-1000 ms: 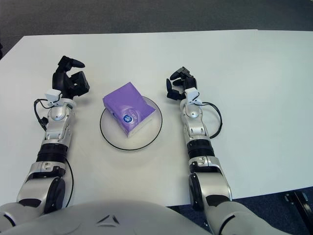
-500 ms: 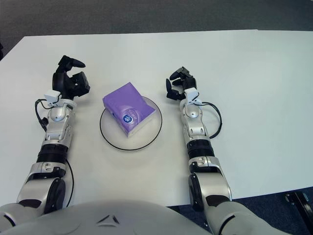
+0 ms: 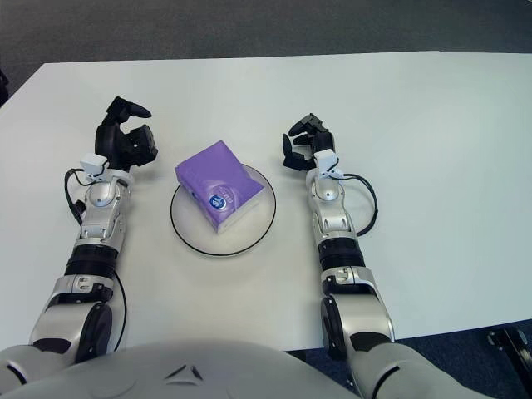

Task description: Put the tissue paper into the plate.

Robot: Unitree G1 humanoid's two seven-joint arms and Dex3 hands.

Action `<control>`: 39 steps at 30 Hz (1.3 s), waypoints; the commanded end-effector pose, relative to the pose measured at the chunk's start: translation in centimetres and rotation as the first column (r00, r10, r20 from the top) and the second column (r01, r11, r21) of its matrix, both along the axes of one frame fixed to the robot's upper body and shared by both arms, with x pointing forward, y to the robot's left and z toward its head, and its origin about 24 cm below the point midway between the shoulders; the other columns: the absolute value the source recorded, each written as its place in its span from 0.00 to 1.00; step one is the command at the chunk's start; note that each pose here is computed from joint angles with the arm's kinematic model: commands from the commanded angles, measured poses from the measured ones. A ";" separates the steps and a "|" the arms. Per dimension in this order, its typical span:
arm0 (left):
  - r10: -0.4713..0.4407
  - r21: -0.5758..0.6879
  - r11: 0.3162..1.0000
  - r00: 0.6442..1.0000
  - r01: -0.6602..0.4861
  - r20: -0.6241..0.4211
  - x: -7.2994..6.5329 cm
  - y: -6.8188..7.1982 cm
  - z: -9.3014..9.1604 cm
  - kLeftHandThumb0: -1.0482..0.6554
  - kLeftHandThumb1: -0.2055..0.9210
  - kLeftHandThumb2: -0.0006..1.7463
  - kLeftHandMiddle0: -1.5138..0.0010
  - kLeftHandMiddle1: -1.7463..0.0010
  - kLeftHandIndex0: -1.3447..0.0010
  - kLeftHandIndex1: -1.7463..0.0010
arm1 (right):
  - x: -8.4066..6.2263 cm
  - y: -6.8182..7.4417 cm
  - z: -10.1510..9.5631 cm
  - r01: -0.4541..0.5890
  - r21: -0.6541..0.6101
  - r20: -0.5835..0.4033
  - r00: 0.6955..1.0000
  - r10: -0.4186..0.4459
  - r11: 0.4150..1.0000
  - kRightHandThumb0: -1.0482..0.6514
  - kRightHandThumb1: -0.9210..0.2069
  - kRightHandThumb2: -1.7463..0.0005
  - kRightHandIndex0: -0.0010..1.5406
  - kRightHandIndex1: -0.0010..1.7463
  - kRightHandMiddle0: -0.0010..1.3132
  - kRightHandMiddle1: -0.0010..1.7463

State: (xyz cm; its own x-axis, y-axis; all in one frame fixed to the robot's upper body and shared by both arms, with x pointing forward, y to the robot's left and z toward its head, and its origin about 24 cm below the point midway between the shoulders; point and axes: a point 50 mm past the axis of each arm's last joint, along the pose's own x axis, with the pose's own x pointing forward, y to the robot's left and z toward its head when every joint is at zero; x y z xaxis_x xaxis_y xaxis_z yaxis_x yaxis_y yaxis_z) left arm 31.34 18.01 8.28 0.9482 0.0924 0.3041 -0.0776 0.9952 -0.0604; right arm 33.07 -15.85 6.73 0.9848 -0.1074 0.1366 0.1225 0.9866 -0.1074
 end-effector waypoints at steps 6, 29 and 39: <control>-0.013 -0.109 0.994 0.976 -0.011 -0.216 -2.2 -0.9 -5.7 0.35 0.52 0.71 0.14 0.00 0.58 0.00 | -2.4 -0.3 -4.5 0.023 0.015 -0.153 0.988 -0.021 1.000 0.36 0.42 0.34 0.74 1.00 0.39 1.00; -0.011 -0.125 0.992 0.947 -0.030 -0.320 -2.4 -1.0 -7.3 0.34 0.50 0.73 0.14 0.00 0.57 0.00 | -2.4 -0.1 -4.4 0.042 0.059 -0.103 0.994 -0.036 0.997 0.36 0.43 0.34 0.73 1.00 0.39 1.00; -0.002 -0.118 0.992 0.941 -0.040 -0.338 -2.5 -0.9 -7.6 0.34 0.50 0.73 0.14 0.00 0.57 0.00 | -2.5 0.0 -4.5 0.044 0.065 -0.101 0.994 -0.037 0.997 0.36 0.42 0.34 0.73 1.00 0.39 1.00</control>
